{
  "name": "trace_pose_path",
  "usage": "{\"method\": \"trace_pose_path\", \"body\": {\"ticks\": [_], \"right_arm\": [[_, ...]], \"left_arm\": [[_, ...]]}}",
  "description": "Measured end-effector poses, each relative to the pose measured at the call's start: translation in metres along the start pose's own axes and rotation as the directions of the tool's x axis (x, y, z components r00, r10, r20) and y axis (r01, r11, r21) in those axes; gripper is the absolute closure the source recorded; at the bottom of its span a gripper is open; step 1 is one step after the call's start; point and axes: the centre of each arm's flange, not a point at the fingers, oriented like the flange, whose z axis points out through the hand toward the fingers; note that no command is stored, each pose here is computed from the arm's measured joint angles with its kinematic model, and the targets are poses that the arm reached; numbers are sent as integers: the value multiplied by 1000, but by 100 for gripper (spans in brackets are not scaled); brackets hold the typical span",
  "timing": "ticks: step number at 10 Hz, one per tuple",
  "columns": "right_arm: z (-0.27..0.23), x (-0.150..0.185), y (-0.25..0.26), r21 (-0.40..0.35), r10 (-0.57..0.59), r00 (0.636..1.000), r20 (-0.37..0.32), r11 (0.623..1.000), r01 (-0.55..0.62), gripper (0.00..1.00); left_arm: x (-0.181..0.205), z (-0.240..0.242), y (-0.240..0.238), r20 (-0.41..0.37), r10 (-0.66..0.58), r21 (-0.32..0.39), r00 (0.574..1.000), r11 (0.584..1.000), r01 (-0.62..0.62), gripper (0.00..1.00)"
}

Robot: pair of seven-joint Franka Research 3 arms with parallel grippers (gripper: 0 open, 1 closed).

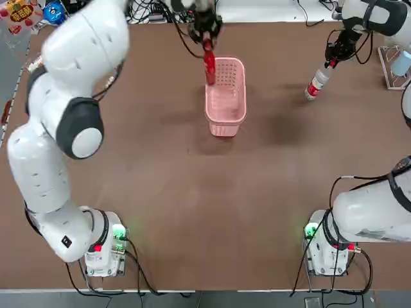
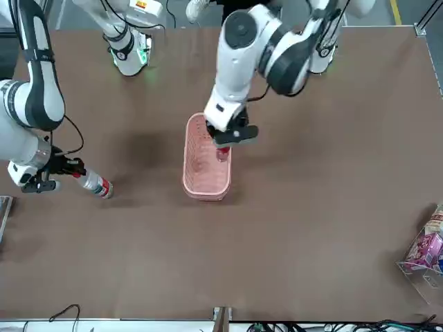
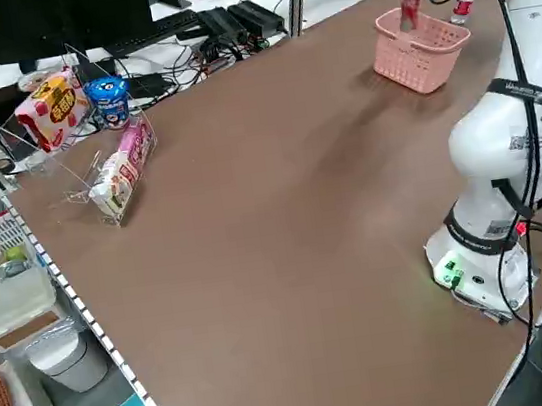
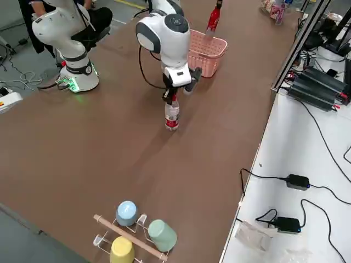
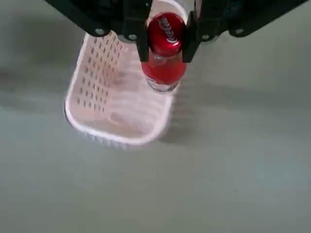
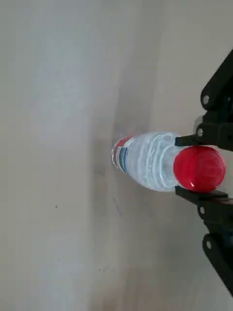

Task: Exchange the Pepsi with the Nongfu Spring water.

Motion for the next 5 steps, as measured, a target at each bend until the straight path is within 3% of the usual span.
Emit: {"method": "trace_pose_path", "body": {"ticks": [3, 5], "right_arm": [[-32, 13, -47, 2, 5, 1000, 22, 1000, -5, 63], [-74, 18, -113, 13, 0, 999, 47, 1000, -1, 63]], "left_arm": [[99, -42, -124, 36, 9, 81, 999, 997, -12, 67], [155, -48, -208, 58, 6, 100, 998, 995, -12, 67]]}}
